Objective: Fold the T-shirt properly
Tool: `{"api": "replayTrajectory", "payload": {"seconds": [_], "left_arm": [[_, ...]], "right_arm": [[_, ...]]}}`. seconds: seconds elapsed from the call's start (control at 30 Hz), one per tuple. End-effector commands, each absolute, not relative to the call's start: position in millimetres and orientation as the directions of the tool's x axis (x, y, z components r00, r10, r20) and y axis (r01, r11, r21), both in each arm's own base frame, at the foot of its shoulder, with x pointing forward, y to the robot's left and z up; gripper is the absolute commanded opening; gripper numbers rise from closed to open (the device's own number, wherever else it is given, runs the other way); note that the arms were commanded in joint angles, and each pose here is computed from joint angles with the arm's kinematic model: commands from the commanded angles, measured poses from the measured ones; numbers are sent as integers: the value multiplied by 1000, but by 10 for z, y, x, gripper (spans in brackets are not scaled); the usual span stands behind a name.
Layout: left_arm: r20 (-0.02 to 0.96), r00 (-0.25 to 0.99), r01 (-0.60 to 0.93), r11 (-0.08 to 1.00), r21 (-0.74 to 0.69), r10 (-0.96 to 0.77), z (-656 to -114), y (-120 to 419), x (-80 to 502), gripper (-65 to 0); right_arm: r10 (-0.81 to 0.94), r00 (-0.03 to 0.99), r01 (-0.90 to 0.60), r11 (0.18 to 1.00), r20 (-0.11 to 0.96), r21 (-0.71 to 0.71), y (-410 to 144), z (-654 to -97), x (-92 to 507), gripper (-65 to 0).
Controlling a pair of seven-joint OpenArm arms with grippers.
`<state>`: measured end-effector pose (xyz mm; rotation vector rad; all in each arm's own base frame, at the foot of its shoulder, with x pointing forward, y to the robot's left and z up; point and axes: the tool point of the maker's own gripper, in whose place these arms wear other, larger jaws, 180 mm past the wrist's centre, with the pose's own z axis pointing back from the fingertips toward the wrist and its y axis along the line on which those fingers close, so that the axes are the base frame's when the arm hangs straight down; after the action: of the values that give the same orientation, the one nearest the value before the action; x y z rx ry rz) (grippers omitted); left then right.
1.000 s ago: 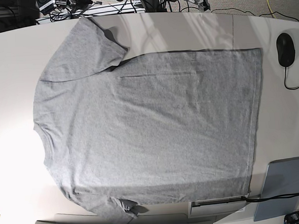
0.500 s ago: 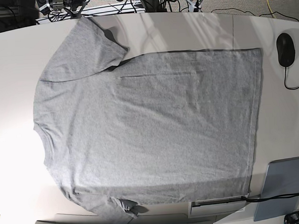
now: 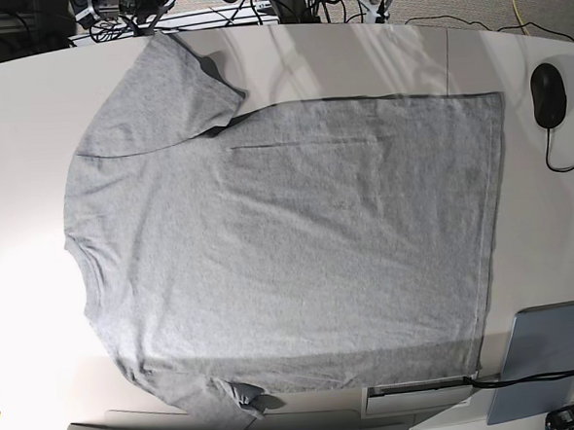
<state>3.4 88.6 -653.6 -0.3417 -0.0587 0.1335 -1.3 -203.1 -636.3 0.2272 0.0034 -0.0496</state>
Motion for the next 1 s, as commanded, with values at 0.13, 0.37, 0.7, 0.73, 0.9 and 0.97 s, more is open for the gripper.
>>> {"api": "replayTrajectory", "payload": {"seconds": [0.13,0.37,0.7,0.73,0.9,0.97], "left_arm": [[39,989,-123,932,-342,144,-6532,897,37,-201],[68,988,-110,936,-334,141,-6527,940,146,-201],[47,991,-106,937,-332,128,-6528,946,131,-307],[47,991,-106,937,-332,129,-6528,946,131,-307],[45,991,-106,937,-332,128,-6528,945,123,-308],[22,992,-113,936,-335,127,-6528,937,77,-308]], "right_arm": [[-122,992,113,967,24,227,-2126,-6334,85,-459],[-151,989,145,966,9,215,-2252,-6308,60,-459],[-151,988,145,968,15,203,-2323,-6297,20,-460],[-152,988,145,968,16,203,-2324,-6297,10,-460],[-154,988,148,969,18,198,-2335,-6294,-95,-461],[-153,988,149,969,4,198,-2335,-6290,-177,-461]]}}
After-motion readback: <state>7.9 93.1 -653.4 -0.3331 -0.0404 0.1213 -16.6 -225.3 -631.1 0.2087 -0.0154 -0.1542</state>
